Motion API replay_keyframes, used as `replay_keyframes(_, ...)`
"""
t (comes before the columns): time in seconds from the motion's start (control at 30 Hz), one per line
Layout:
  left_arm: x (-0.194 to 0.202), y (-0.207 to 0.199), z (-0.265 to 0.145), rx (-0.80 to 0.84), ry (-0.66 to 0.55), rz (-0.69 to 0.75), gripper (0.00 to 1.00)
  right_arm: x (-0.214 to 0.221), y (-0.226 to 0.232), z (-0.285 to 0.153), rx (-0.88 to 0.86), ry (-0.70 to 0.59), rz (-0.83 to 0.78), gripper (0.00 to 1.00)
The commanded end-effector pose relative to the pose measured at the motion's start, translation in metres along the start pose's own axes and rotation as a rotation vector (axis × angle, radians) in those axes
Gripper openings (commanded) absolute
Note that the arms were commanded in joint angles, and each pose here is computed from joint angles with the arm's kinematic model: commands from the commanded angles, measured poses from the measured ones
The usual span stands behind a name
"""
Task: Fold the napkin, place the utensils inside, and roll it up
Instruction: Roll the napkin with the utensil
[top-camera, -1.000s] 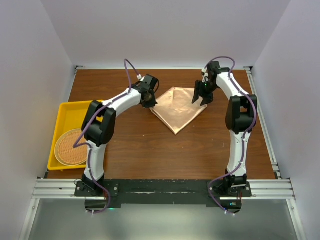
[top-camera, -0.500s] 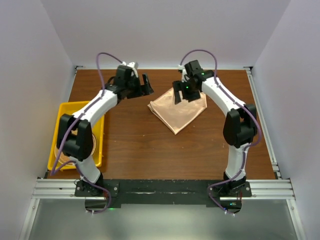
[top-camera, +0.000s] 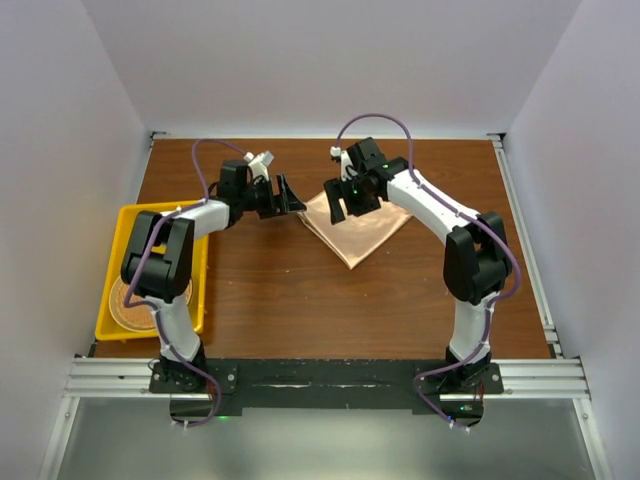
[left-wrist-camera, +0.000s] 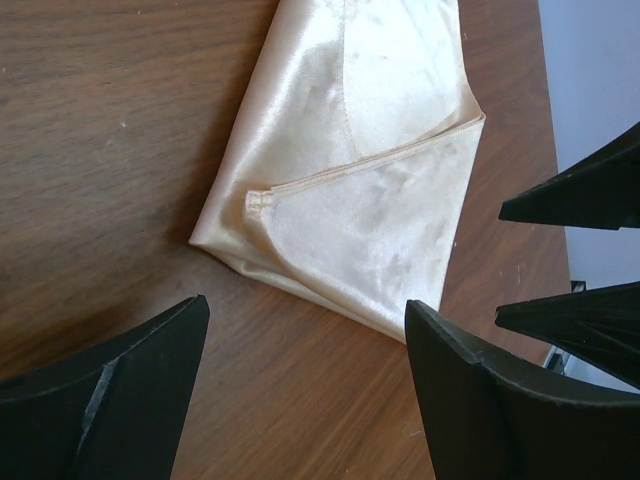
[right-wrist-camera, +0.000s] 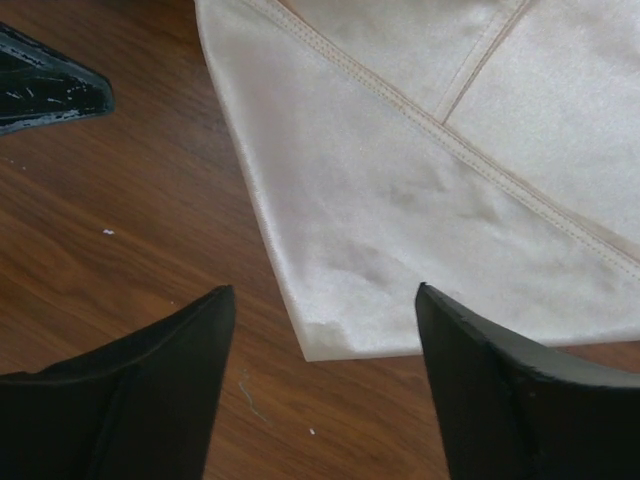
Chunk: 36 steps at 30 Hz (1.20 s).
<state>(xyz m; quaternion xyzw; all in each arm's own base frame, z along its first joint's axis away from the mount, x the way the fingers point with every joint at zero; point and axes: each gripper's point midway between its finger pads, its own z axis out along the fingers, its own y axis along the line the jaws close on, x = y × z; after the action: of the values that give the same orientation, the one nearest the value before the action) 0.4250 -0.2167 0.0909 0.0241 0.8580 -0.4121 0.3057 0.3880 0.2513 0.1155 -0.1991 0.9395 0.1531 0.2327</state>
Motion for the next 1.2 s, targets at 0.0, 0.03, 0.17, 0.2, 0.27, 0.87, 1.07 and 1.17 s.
replay_keyframes(0.0, -0.023, -0.009, 0.007, 0.071, -0.055, 0.098, 0.84, -0.002, 0.011, 0.003, -0.048, -0.024, -0.012, 0.68)
replay_keyframes(0.03, -0.021, -0.004, 0.009, 0.054, -0.042, 0.089, 0.84, 0.001, 0.014, 0.005, -0.058, -0.018, -0.011, 0.64)
replay_keyframes(0.17, -0.019, 0.006, 0.014, 0.022, -0.018, 0.093, 0.83, 0.004, 0.024, 0.018, -0.063, -0.013, -0.044, 0.63)
replay_keyframes(0.2, -0.018, 0.007, 0.016, 0.024, -0.012, 0.091, 0.83, 0.008, 0.024, 0.024, -0.056, 0.006, -0.054, 0.66)
replay_keyframes(0.27, -0.019, 0.008, 0.016, 0.023, -0.008, 0.093, 0.83, 0.008, 0.027, 0.028, -0.038, 0.013, -0.101, 0.73)
replay_keyframes(0.87, -0.005, 0.014, 0.015, -0.006, 0.032, 0.031, 0.80, 0.036, 0.030, 0.059, 0.116, 0.110, -0.364, 0.71)
replay_keyframes(1.07, -0.004, 0.011, 0.010, -0.017, 0.030, 0.016, 0.78, 0.035, 0.028, 0.064, 0.200, 0.106, -0.410, 0.61)
replay_keyframes(1.17, -0.007, 0.008, 0.007, -0.014, 0.021, 0.018, 0.77, 0.030, 0.023, 0.064, 0.231, 0.101, -0.419, 0.59)
